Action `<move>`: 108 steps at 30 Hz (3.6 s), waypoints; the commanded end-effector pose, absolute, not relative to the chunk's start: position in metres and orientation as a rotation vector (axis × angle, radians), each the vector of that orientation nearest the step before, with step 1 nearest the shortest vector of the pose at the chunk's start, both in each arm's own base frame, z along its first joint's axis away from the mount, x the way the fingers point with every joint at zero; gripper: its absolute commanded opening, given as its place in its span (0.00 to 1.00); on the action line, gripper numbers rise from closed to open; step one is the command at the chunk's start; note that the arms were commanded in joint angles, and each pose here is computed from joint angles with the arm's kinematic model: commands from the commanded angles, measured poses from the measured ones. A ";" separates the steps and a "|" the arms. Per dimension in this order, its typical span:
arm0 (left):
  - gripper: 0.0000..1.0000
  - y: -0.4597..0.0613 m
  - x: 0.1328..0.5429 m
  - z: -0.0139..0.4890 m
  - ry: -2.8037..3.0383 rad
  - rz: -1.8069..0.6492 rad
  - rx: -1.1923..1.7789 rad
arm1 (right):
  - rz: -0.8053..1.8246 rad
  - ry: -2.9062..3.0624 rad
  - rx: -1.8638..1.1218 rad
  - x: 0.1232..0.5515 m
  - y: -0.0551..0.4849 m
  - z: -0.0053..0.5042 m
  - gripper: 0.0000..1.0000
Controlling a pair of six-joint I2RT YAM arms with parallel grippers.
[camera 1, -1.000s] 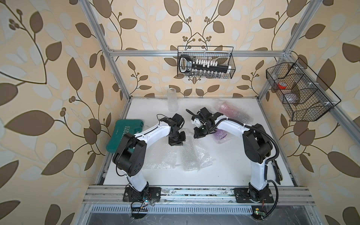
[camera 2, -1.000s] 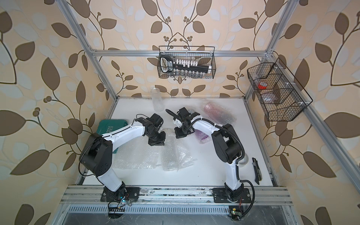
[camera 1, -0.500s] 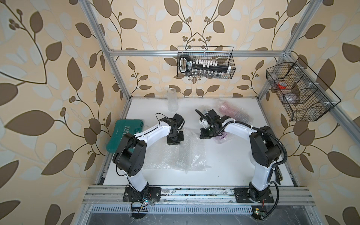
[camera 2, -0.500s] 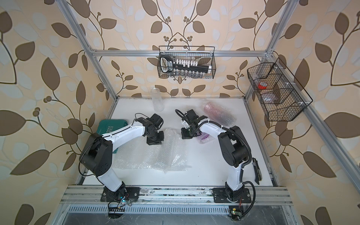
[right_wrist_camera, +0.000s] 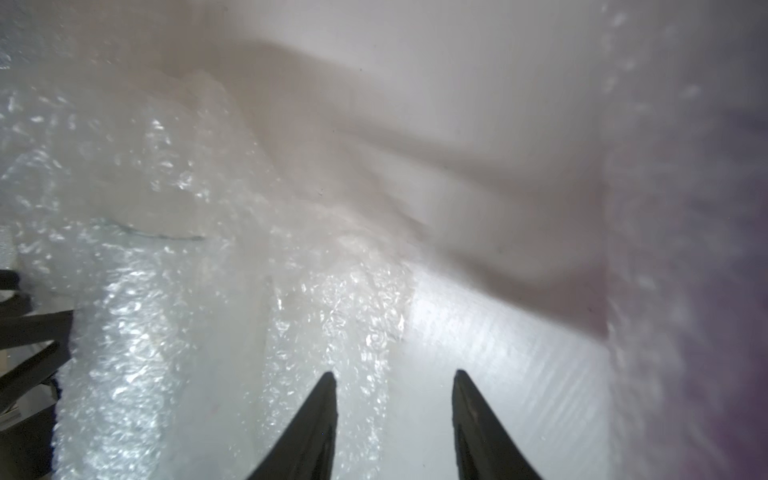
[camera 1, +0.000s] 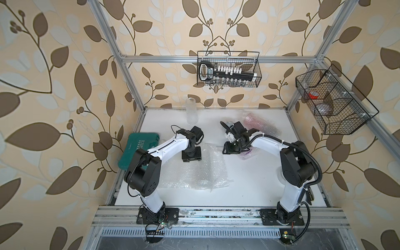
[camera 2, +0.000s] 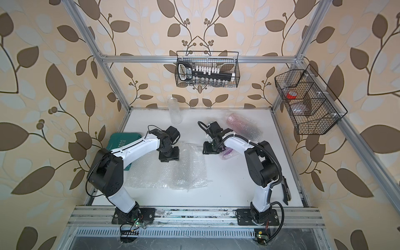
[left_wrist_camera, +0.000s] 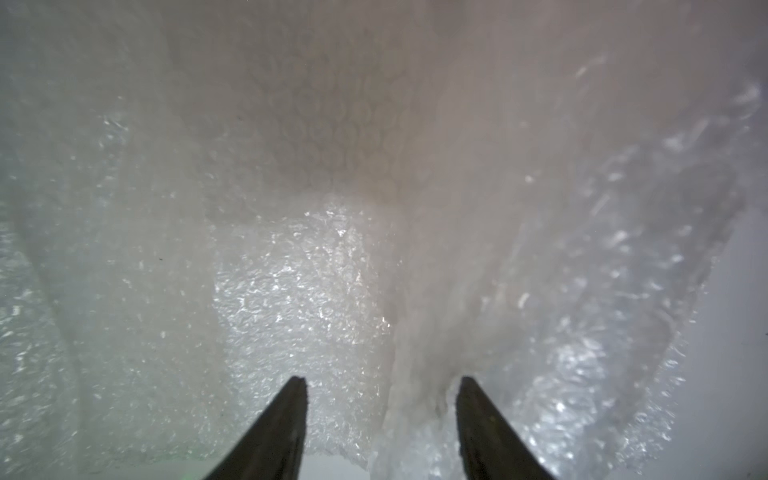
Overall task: Unwrap the vase from the bubble wrap
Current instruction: Unwrap the bubble wrap at the center of the board, then pick up the vase from the bubble wrap.
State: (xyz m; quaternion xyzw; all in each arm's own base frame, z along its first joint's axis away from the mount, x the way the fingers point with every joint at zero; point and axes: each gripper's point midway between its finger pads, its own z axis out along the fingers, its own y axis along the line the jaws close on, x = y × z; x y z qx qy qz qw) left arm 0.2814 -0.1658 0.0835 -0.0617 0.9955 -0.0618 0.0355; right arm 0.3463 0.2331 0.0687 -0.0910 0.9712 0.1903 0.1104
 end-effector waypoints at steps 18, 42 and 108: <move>0.54 -0.213 0.269 0.108 2.995 0.209 0.040 | 0.963 2.872 -0.455 0.273 0.287 0.088 0.51; 0.00 -0.147 0.254 0.119 2.971 0.124 -0.219 | 0.816 3.042 -0.374 0.282 0.281 0.018 0.49; 0.81 -0.204 0.324 0.073 3.128 -0.201 -0.432 | 0.791 2.814 -0.316 0.299 0.253 0.093 0.65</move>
